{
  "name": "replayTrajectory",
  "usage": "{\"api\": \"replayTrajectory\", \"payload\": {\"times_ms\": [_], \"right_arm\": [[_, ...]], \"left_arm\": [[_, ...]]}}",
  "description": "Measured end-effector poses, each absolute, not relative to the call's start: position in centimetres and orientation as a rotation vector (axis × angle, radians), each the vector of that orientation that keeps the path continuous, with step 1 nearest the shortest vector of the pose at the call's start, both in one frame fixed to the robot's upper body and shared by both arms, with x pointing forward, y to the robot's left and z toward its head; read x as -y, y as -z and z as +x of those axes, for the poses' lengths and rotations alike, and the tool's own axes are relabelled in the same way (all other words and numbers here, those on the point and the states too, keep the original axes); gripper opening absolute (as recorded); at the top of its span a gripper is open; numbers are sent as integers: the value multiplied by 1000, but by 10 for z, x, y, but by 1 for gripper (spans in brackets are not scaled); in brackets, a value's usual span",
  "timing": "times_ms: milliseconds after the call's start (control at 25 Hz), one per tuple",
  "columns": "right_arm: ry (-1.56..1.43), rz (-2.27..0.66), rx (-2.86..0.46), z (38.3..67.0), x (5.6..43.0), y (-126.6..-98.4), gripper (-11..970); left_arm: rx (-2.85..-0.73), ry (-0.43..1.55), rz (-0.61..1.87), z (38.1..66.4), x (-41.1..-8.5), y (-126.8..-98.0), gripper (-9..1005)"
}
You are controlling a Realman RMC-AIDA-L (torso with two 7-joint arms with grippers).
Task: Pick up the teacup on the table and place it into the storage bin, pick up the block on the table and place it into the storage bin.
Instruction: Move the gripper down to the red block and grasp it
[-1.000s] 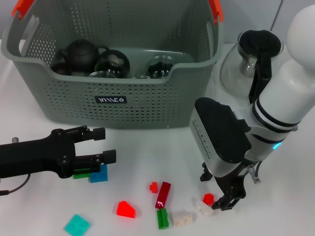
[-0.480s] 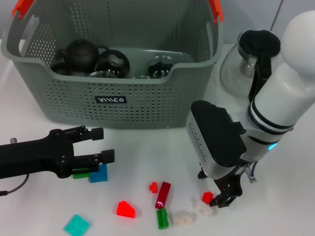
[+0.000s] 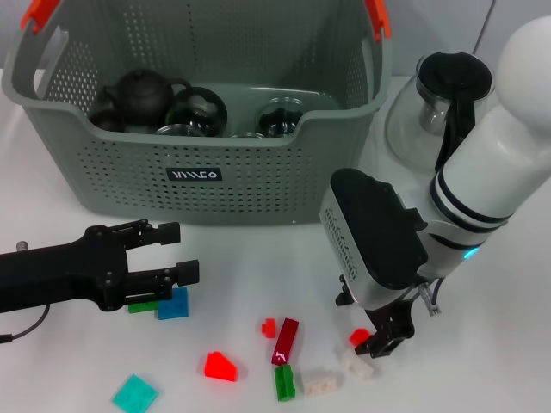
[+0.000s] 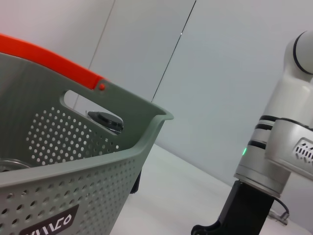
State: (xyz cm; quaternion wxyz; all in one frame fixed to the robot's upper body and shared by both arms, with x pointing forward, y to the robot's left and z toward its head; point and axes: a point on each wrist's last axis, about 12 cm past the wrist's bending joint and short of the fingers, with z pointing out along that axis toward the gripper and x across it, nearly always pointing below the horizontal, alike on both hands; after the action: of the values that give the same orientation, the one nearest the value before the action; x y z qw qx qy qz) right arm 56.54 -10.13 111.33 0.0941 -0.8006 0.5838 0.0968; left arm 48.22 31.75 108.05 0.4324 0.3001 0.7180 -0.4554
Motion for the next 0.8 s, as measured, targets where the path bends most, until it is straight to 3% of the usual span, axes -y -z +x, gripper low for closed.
{"api": "replayTrajectory", "payload": {"times_ms": [720,800], "right_arm": [[-277,-2372,-1745,565,103,-1111,701],[-274,-2369,-1746,566,103,-1111,620]], "left_arm": [[-1787,1129,752,483,-317,-1081,798],[-1788,1128,751,483,-317,-1081,798]]}}
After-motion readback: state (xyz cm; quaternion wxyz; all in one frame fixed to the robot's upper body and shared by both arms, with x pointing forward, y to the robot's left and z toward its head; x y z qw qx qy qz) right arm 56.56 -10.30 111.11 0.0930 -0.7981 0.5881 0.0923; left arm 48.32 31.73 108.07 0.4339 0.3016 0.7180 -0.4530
